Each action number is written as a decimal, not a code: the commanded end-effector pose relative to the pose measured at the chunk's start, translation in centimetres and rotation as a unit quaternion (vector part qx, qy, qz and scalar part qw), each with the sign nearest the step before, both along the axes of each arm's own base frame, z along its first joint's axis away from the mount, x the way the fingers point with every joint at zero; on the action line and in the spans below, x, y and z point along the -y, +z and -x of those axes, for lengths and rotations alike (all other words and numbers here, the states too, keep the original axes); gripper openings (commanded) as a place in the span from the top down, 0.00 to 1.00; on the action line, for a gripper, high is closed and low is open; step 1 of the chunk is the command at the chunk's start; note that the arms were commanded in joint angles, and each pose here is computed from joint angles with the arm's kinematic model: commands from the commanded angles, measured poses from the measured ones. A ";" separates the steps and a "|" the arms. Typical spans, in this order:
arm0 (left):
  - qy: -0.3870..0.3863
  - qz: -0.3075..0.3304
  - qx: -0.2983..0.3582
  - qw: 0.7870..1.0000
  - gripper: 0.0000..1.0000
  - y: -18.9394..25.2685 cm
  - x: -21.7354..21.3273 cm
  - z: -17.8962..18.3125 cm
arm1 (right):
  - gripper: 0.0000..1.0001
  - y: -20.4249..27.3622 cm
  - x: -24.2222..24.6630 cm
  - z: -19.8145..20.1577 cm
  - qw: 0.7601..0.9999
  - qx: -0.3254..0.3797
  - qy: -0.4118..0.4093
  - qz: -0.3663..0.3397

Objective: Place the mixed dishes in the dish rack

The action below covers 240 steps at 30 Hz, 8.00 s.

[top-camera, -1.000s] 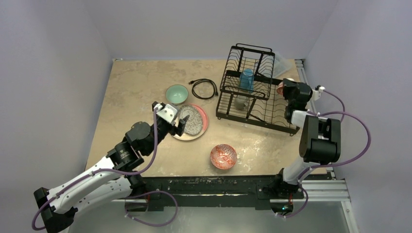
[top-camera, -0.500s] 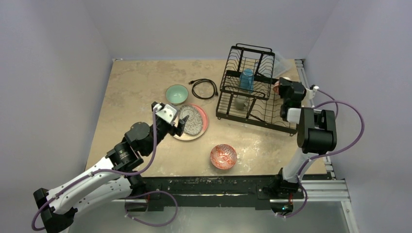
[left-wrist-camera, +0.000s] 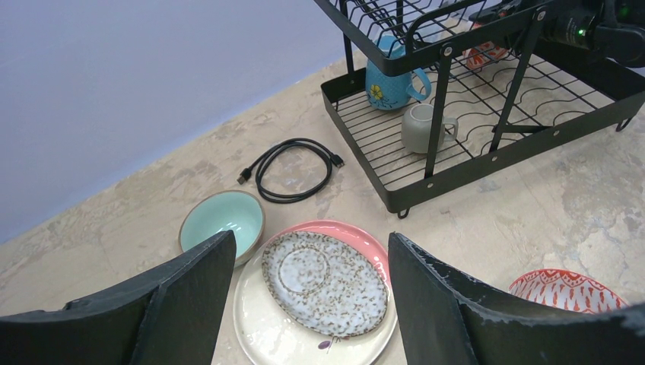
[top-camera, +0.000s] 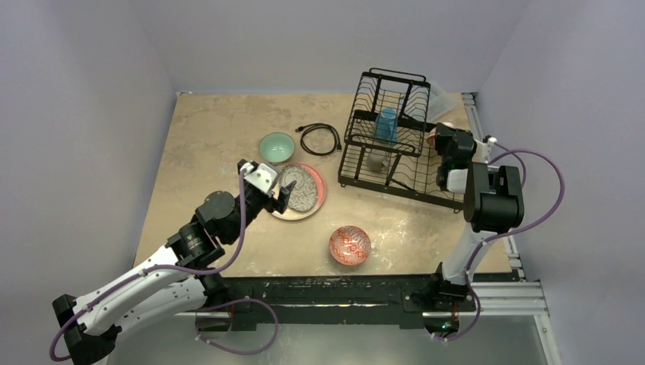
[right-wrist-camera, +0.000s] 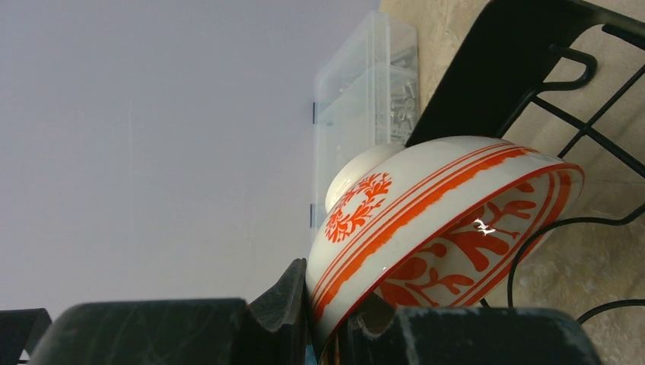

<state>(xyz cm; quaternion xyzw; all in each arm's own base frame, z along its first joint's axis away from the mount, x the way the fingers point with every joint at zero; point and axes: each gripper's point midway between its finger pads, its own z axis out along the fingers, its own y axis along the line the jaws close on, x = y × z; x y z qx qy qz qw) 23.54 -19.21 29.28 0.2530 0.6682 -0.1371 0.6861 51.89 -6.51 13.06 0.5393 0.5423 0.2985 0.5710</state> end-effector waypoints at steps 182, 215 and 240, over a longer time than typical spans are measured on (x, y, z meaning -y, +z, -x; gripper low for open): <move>0.177 -0.010 0.076 0.981 0.07 7.1 -5.1 -3.6 | 1.00 9.0 -12.1 27.1 0.871 -0.256 0.196 0.370; 0.145 -0.005 0.057 0.988 0.07 6.4 -3.3 -3.8 | 1.00 16.7 -4.7 14.8 0.991 0.011 -0.014 0.132; 0.122 -0.021 0.036 0.992 0.08 4.7 -1.2 -4.6 | 1.00 10.0 0.5 12.0 0.978 0.066 -0.195 0.030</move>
